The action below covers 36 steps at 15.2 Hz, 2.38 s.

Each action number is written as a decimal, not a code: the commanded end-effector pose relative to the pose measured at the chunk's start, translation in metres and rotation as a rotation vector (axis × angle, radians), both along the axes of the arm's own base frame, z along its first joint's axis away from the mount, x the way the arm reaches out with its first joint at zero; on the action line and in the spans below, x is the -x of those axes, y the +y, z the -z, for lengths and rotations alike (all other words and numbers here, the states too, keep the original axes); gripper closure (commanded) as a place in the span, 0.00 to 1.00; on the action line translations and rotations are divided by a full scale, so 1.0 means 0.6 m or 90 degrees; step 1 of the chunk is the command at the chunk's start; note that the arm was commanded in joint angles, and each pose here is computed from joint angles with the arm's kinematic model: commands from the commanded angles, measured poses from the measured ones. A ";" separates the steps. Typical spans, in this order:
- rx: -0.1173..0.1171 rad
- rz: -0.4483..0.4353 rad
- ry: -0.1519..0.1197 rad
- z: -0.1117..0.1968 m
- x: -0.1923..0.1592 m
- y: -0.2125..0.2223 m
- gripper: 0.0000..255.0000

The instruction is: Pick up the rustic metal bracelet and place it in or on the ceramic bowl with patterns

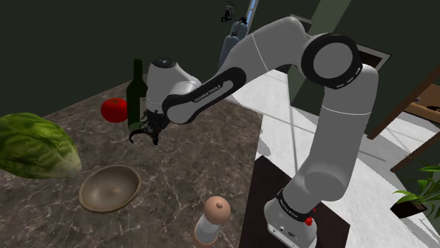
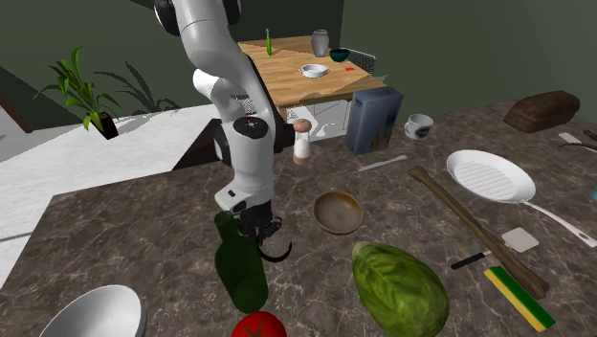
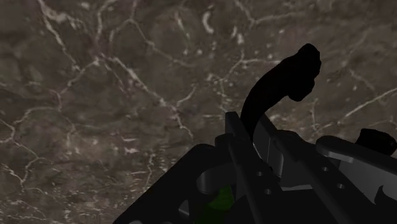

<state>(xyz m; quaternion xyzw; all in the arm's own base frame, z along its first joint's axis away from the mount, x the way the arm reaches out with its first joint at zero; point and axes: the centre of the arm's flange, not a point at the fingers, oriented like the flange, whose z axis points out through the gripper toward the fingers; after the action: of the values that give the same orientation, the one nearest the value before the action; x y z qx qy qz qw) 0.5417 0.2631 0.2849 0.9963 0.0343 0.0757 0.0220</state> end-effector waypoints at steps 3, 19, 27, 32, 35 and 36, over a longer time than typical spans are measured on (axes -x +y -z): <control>0.000 0.000 0.000 -0.034 -0.001 -0.002 1.00; 0.000 0.000 0.000 -0.142 0.054 0.067 1.00; 0.000 0.000 0.000 -0.148 0.164 0.204 1.00; 0.000 0.000 0.000 -0.152 0.233 0.289 1.00; 0.000 0.000 0.000 -0.135 0.239 0.296 1.00; 0.000 0.000 0.000 -0.126 0.239 0.296 1.00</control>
<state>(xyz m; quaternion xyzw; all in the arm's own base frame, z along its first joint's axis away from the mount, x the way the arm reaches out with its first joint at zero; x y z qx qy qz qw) 0.3993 0.4397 0.3649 0.9963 0.0346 0.0754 0.0220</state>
